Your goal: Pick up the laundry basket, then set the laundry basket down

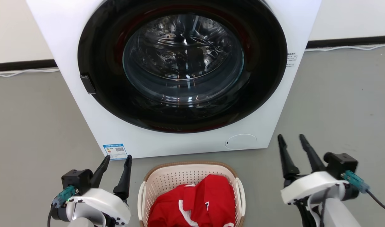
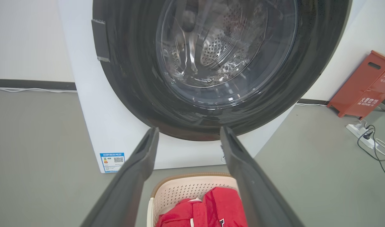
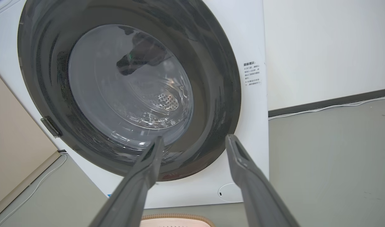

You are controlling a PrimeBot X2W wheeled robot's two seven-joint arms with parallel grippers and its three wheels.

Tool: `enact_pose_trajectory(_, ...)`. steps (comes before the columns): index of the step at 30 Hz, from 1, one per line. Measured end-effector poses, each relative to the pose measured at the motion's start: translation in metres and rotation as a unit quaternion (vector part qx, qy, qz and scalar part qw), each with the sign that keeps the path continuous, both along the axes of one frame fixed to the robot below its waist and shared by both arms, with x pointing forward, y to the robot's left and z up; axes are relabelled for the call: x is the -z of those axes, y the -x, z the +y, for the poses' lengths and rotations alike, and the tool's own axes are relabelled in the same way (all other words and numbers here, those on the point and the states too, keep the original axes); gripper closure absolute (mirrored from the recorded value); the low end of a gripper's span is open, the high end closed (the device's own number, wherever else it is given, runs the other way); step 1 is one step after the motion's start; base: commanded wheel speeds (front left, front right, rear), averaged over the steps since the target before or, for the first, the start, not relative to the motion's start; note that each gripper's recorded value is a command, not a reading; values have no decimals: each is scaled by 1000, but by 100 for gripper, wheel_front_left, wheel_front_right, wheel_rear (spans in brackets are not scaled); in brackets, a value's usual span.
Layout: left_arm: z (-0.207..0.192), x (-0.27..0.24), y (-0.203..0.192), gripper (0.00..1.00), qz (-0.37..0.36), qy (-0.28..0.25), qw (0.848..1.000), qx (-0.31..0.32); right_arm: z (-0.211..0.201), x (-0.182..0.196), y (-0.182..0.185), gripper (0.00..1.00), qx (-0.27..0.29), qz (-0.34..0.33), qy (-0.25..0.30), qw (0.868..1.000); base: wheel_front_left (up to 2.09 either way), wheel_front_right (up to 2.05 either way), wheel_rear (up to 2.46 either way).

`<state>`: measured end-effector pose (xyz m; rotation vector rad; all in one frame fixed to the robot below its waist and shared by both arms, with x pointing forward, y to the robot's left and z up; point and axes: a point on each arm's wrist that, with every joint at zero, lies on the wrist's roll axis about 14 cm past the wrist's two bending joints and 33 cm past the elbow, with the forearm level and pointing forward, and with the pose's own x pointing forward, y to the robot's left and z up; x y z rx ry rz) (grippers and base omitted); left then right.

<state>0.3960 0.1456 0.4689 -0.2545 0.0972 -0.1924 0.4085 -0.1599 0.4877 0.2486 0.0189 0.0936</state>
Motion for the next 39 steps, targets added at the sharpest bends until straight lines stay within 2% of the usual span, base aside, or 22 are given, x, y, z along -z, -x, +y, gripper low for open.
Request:
enact_pose_trajectory(13, 13, -35, 16, 0, -63, 13, 997, -50, -17, -17, 17, 0, 26, -34, 10, 999, 0, 0, 0)
enact_pose_trajectory(39, 11, -28, 19, 0, -58, 14, 997, -51, -19, -16, 21, 0, 29, -35, 10, 999, 0, 0, 0)
